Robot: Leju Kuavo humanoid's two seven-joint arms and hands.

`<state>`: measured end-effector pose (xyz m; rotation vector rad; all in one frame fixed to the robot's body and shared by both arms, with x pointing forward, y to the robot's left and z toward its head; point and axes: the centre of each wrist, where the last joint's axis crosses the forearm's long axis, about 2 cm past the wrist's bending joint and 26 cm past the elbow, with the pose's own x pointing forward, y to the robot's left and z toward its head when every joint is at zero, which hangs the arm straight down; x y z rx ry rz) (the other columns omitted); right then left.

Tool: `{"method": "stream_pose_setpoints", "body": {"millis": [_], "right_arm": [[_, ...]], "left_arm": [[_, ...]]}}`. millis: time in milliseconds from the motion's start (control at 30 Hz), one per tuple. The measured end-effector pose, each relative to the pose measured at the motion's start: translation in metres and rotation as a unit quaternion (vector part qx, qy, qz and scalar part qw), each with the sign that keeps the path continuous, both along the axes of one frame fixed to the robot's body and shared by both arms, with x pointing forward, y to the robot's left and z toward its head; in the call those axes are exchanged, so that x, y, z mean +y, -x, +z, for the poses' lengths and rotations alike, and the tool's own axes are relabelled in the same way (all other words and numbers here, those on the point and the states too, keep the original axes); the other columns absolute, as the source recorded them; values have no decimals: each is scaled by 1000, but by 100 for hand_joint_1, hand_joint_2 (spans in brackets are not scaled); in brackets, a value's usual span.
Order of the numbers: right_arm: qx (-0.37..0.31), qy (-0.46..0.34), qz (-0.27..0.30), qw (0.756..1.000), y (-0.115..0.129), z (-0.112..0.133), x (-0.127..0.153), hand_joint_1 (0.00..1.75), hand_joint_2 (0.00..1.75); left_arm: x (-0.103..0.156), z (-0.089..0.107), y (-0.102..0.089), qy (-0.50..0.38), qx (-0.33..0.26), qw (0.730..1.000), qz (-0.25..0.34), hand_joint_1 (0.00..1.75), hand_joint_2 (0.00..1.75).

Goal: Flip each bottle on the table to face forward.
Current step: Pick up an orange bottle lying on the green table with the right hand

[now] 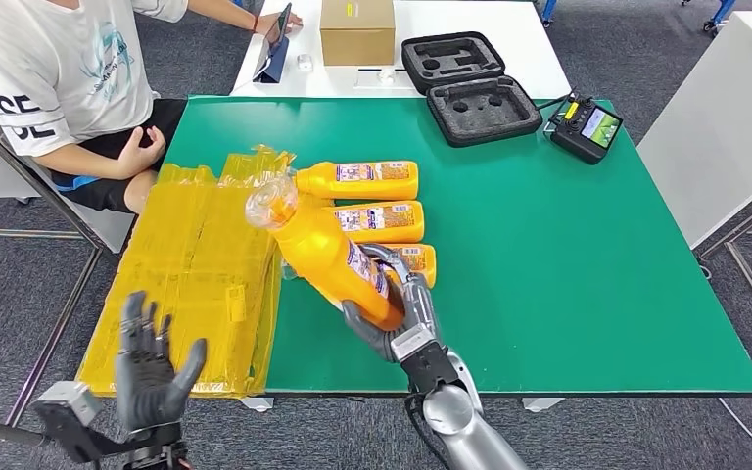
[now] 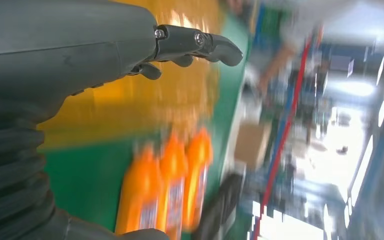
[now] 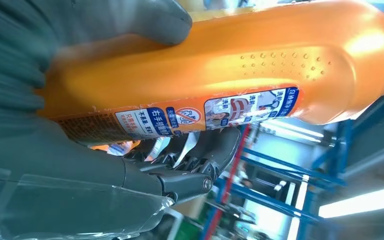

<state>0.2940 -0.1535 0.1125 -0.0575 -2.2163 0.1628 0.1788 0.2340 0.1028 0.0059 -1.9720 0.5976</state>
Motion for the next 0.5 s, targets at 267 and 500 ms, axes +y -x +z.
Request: {"method": "stream_pose_setpoints", "body": {"millis": [267,500], "right_arm": [[84,-6,55,995,16,-32,37,175,175],[116,8,90,989,23,-44,55,175,175]], "left_arm": [[-45,14,-22,21,-41,988,-148,0,175],[-55,14,-29,13,-43,982,-185,0,175]]}}
